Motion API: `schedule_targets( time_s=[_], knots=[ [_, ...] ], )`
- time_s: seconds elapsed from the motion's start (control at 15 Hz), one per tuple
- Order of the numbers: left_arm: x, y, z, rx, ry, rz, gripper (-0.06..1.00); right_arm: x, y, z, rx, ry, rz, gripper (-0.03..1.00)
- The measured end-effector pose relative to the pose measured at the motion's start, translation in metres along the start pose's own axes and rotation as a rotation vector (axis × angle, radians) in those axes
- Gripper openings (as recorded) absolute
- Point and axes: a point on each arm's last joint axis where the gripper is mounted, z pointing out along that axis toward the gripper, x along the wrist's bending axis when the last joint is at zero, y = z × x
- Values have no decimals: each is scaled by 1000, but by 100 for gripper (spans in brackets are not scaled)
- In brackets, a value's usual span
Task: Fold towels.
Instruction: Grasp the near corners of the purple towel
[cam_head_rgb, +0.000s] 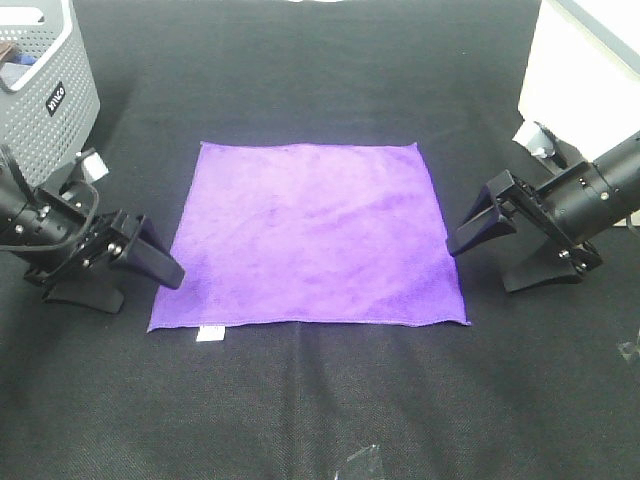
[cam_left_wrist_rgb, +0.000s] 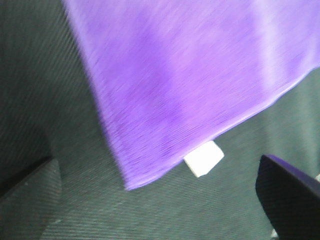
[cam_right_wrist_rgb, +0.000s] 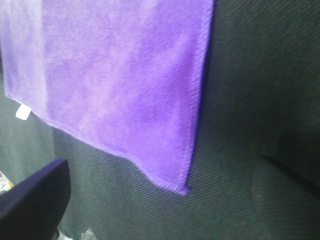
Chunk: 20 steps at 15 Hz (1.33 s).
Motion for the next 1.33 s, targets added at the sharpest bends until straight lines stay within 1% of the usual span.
schedule_targets(
  time_s=[0.13,0.53,0.6,0.73,0.8,0.93,1.07,1.13,1.2,1.27,1.33],
  knots=[
    [3,3,4,14,-13,-5,99,-8,0,10,18,-5,21,93],
    [2,2,5,21,-25,-11,99,-10,1,12,23,1,52,93],
    [3,2,5,20,-25,-32,99,-11,1,13,23,-1,73,92],
    [3,2,7,22,-28,-75,98,-14,2,18,33,7,120,88],
    [2,2,10,28,-28,-80,96,-13,3,22,43,19,137,86],
    [-7,3,23,64,-57,-78,91,-4,3,37,67,37,144,82],
    [-24,7,42,115,-82,-70,83,15,2,54,87,30,99,75],
    [-33,10,52,141,-91,-73,78,24,1,63,94,19,73,70],
    [-39,13,60,163,-98,-82,72,32,0,69,97,8,48,64],
    [-45,16,67,184,-94,-78,62,37,-1,74,98,0,31,56],
    [-47,17,71,197,-77,-80,52,38,0,76,99,-4,21,49]
  ],
)
